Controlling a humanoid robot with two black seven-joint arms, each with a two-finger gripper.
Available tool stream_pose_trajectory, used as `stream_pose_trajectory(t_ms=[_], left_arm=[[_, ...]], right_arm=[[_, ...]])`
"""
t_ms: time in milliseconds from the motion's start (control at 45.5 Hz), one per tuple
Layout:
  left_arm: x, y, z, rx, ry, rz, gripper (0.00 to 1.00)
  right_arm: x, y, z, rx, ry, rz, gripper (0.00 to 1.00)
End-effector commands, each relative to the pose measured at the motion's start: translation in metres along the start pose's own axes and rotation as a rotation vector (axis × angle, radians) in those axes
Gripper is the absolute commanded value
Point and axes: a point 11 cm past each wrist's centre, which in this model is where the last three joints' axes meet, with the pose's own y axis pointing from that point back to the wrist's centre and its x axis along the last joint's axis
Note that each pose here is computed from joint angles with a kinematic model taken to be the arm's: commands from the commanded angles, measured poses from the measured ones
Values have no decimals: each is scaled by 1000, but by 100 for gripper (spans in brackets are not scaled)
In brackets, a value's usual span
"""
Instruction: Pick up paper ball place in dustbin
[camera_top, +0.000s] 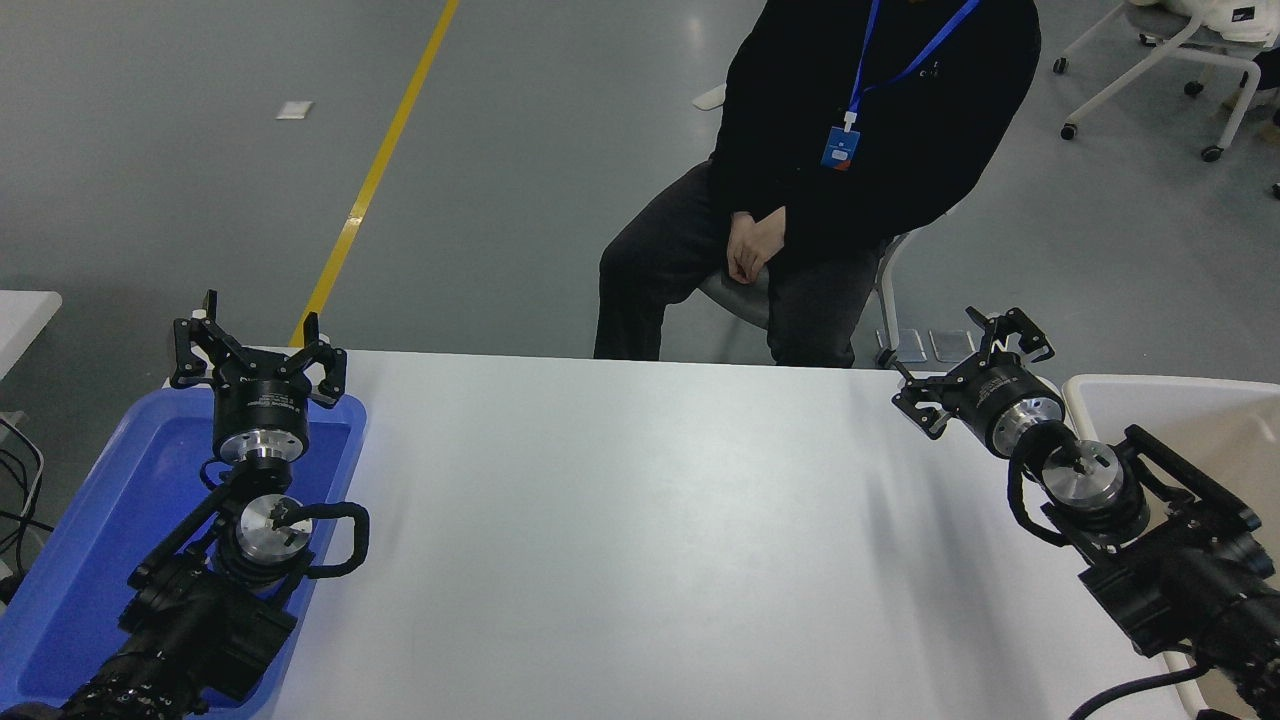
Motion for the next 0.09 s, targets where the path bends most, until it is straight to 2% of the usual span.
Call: stream_pose_trajectory(t_ms=[0, 66], left_arm=[[0, 0, 0, 0, 0, 0, 99], [0, 0, 0, 1, 0, 0, 99]], right_arm=[[1, 0, -1, 1, 13, 5, 100], [3, 0, -1, 1, 13, 8, 100]])
